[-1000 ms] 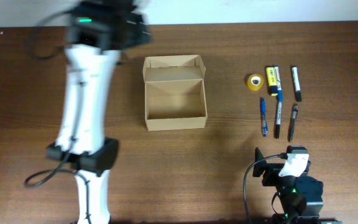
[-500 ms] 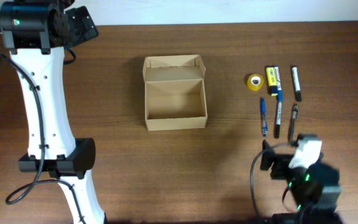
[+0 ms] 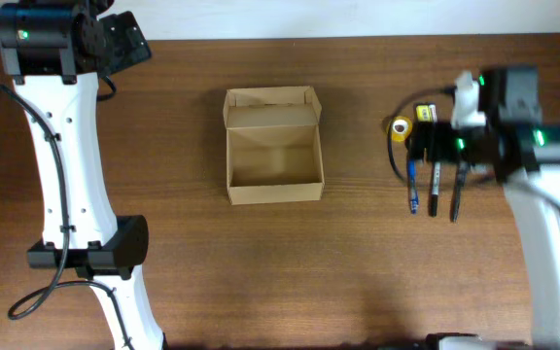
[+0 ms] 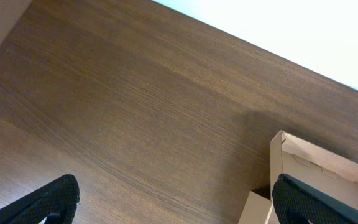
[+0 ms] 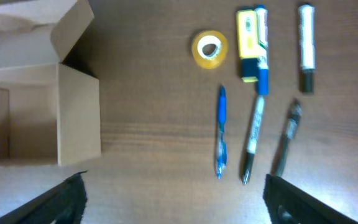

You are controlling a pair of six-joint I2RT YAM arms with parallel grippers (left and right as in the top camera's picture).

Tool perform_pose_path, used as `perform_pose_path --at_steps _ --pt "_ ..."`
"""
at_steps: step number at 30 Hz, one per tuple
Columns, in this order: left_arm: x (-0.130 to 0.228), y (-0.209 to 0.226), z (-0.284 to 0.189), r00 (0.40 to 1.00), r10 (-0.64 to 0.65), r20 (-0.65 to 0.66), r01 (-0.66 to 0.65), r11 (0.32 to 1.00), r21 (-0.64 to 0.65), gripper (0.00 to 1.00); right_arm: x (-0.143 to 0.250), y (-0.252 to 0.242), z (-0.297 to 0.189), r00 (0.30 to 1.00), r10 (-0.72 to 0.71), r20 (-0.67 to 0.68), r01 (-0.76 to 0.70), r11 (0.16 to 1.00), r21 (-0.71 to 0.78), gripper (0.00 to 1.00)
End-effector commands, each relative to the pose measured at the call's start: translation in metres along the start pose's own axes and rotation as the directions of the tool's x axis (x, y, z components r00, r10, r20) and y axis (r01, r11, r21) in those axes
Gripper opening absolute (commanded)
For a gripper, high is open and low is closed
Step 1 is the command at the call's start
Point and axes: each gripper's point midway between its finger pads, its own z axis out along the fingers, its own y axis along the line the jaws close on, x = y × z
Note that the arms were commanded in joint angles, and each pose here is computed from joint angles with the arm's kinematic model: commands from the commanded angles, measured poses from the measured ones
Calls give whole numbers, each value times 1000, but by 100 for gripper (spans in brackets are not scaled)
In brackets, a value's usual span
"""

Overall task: Pack container
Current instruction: 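Reach the right gripper to the yellow tape roll and grasp it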

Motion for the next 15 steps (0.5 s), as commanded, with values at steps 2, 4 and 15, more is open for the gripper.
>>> perform_pose_path --at_steps 2,4,15 --pt "0 2 3 1000 7 -8 -7 1000 -6 100 -33 -3 34 998 32 -58 -32 999 6 94" --pt "0 2 3 1000 7 -8 -7 1000 -6 100 -38 -15 51 993 66 -97 -58 995 80 95" --pt "0 2 3 1000 7 -8 -7 1000 -6 100 -35 -22 144 973 39 -227 2 985 174 100"
